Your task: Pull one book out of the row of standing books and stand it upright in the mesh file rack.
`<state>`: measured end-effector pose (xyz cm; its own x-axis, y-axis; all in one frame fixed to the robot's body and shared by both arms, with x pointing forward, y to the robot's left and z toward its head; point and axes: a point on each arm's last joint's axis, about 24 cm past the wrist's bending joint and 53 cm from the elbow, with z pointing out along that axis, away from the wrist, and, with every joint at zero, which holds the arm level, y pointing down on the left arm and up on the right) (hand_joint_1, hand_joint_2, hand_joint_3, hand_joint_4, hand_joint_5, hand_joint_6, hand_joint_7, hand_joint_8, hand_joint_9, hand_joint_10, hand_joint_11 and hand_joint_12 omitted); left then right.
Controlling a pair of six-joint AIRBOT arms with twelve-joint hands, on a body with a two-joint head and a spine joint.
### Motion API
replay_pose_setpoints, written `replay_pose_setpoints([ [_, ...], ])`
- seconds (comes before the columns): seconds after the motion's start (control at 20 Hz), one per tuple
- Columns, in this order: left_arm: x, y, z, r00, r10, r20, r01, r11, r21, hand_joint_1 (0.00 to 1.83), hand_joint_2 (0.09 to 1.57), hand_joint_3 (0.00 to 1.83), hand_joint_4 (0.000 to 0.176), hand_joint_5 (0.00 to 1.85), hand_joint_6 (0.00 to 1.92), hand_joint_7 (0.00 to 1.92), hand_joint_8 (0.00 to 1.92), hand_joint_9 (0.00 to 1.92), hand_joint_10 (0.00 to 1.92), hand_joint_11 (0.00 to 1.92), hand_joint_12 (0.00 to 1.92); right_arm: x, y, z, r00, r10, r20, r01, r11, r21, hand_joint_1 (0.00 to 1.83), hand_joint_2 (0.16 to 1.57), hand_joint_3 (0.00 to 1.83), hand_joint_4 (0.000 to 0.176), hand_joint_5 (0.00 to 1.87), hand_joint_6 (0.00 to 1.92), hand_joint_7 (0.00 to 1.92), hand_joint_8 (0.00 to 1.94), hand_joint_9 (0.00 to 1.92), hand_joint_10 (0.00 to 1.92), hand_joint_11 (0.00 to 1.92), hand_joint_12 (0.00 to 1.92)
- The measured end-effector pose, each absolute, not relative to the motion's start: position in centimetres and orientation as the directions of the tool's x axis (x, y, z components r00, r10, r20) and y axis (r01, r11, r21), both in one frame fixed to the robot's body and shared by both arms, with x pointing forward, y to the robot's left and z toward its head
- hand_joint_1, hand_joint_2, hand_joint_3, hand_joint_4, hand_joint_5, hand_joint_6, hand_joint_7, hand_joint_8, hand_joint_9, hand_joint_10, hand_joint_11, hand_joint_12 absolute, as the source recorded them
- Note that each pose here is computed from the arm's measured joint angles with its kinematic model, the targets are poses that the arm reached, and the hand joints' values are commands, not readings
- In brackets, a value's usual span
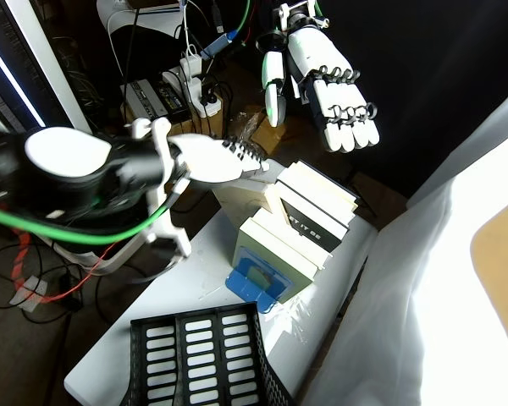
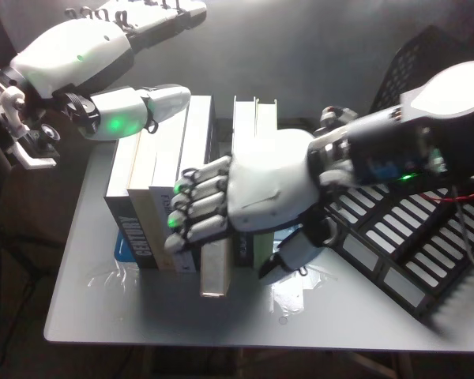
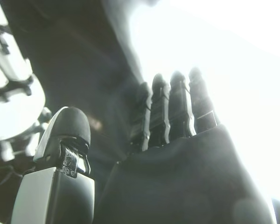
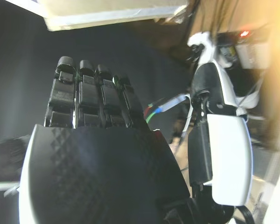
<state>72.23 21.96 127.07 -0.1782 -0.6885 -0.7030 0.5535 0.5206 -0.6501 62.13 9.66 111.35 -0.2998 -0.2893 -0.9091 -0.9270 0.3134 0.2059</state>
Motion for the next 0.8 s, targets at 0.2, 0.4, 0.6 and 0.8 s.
replay_pose_setpoints([
  [0.2,72.3,21.8,127.0,-0.180,-0.690,-0.702,0.554,0.519,-0.651,0.38,1.39,0.00,0.002,0.18,0.02,0.11,0.00,0.01,0.00,0.00,0.00,63.1,11.1,110.5,-0.257,-0.317,-0.913,-0.932,0.330,0.148,1.13,1.07,0.00,0.000,0.16,0.00,0.08,0.00,0.03,0.01,0.00,0.33],
  [0.4,72.4,21.4,126.8,-0.187,-0.690,-0.700,0.558,0.512,-0.653,0.35,1.40,0.00,0.002,0.18,0.02,0.10,0.00,0.00,0.00,0.00,0.00,64.1,12.6,109.3,-0.208,-0.345,-0.915,-0.931,0.357,0.077,1.10,1.14,0.00,0.000,0.24,0.04,0.14,0.03,0.08,0.03,0.04,0.04],
  [0.6,72.5,21.4,126.8,-0.189,-0.698,-0.691,0.557,0.503,-0.661,0.33,1.41,0.00,0.003,0.17,0.01,0.11,0.00,0.00,0.00,0.00,0.00,63.2,13.6,107.0,-0.193,-0.387,-0.902,-0.939,0.339,0.056,1.12,1.11,0.00,0.000,0.17,0.01,0.11,0.01,0.03,0.01,0.01,0.01],
  [0.8,72.6,21.5,127.0,-0.190,-0.708,-0.680,0.559,0.491,-0.668,0.33,1.40,0.00,0.008,0.17,0.01,0.10,0.00,0.00,0.00,0.00,0.00,64.6,13.6,106.1,-0.182,-0.407,-0.895,-0.927,0.374,0.019,1.12,1.11,0.00,0.010,0.16,0.00,0.08,0.00,0.02,0.00,0.00,0.00],
])
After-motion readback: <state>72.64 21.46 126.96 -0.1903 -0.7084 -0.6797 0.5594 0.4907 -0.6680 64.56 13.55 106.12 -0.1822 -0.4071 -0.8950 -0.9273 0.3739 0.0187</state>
